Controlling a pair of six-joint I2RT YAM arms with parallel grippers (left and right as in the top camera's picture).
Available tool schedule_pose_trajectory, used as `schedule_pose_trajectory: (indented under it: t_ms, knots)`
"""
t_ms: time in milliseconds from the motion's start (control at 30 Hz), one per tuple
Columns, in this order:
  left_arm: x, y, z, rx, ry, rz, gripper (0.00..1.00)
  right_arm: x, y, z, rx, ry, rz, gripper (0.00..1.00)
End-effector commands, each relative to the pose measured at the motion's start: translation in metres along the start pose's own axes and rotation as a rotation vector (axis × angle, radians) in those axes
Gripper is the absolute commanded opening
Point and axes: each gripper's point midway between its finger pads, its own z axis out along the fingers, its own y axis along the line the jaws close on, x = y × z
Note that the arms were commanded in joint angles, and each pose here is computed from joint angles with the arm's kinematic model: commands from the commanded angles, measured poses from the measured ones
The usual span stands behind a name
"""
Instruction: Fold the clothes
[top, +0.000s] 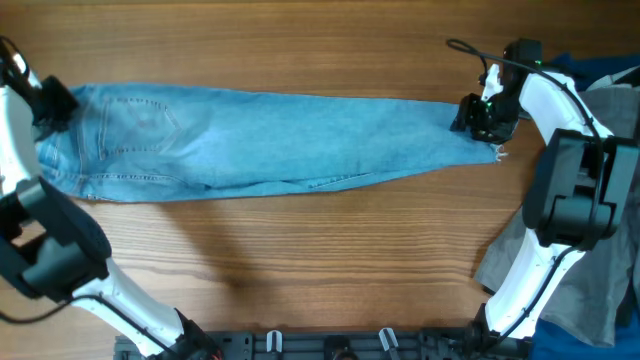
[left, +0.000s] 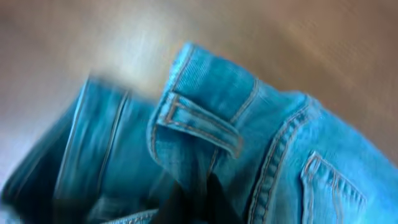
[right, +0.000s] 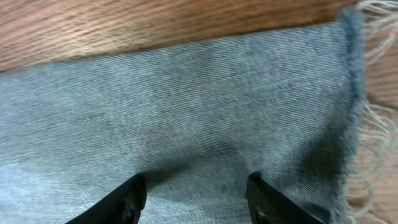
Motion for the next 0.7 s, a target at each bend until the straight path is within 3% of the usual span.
schedule_pose_trajectory:
  t_ms: [0,167,367,667]
  knots:
    - [0.019,0.041,-0.029,-0.134,0.050,-0.104,0.04,0.020,-0.044,0.026,0.174,0.089,0.073,0.59]
    - [0.039,0.109,-0.049,-0.343,0.099,-0.266,0.04,0.019,-0.058,0.023,0.186,0.085,0.117,0.59]
    - [0.027,0.169,-0.054,-0.377,0.015,-0.502,0.04,0.018,-0.072,0.020,0.180,0.084,0.122,0.59]
    - [0.072,0.172,-0.054,-0.309,0.210,-0.591,0.04,0.019,-0.069,0.021,0.155,0.092,0.076,0.59]
